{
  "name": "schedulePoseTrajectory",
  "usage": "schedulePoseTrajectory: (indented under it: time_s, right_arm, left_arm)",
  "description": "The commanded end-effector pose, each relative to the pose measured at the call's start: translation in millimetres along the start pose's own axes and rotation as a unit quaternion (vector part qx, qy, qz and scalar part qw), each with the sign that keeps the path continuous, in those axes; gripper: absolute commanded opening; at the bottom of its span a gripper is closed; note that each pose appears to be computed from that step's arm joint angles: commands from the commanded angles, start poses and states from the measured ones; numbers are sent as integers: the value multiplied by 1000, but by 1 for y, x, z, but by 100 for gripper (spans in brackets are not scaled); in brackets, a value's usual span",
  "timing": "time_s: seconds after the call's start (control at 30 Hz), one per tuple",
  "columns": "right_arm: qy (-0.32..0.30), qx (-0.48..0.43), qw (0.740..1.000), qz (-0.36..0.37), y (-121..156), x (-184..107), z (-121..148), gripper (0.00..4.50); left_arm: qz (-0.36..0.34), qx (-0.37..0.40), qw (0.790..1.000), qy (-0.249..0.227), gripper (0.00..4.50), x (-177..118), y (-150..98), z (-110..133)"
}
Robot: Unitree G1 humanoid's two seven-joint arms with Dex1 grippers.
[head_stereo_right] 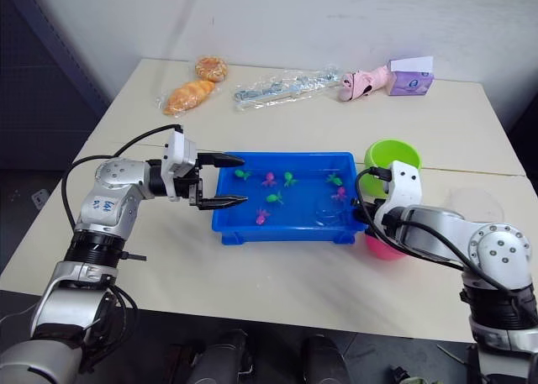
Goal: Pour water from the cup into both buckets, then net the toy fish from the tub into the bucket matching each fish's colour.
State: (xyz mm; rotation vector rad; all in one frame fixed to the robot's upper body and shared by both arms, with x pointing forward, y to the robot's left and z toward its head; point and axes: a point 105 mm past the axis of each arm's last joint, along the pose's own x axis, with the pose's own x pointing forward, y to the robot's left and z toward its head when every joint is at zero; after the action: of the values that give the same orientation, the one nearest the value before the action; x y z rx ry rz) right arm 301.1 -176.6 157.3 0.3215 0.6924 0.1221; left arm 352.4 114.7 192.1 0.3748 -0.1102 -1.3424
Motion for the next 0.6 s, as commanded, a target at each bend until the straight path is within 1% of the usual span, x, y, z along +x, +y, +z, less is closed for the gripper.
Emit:
schedulePoseTrajectory:
  time_s: [0.03, 0.4, 0.6]
  right_arm:
    - [-19, -14, 1000, -3, 0, -8, 6, 0]
    - [-21, -7, 1000, -8, -1, -7, 6, 0]
    - [-12, 5, 1000, -10, -2, 1, 2, 0]
  left_arm:
    - [-5, 17, 1000, -13, 446, 1, -1, 9]
    - [-8, 15, 1000, -14, 446, 2, 0, 7]
    - [-10, 15, 1000, -14, 446, 2, 0, 7]
